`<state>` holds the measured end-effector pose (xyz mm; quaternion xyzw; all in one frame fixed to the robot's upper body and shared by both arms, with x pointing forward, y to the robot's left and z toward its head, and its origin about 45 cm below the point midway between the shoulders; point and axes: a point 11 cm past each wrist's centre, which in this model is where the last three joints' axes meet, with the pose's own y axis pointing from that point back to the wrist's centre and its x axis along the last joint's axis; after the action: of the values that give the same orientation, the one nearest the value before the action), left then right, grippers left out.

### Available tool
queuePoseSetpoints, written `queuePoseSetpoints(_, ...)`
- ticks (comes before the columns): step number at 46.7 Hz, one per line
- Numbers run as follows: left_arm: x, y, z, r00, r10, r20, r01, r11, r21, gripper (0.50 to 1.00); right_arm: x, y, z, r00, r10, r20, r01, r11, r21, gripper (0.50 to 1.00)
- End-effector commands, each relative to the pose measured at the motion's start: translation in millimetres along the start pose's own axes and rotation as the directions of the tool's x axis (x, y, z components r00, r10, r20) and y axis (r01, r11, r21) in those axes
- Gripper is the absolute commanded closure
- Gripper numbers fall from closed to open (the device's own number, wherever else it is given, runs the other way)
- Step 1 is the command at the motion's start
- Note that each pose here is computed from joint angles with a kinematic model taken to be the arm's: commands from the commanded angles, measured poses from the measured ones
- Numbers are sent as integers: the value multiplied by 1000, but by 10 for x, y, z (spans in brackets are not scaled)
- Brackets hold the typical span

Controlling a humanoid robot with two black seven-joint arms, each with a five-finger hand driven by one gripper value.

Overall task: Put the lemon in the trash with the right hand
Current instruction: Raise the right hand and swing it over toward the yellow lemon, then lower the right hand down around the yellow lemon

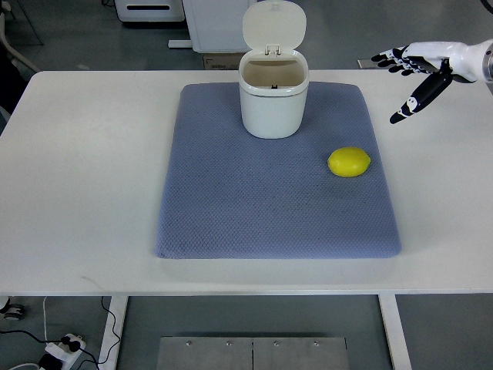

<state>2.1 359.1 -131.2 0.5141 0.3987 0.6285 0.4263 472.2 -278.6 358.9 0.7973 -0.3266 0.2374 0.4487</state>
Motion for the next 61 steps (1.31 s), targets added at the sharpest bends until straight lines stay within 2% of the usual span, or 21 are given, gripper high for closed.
queuePoseSetpoints(1,1,1,-11,1000,0,0,0,1000,2,500,-16,-41,-87,999,-14,-38,14,1000,-7,502)
queuePoseSetpoints(27,0,0,-2,1000,0,0,0,1000,0,500,-402,-342,-198,966,-138,-218,118,988,-103,502)
queuePoseSetpoints(44,0,0,-2,1000,0,0,0,1000,0,500,-489,-400,-250,944,-175,-280,142,980,-136,502)
queuePoseSetpoints(61,0,0,-2,1000,0,0,0,1000,0,500,-721,-517,-315,904,-237,-355,186,967,-173,530)
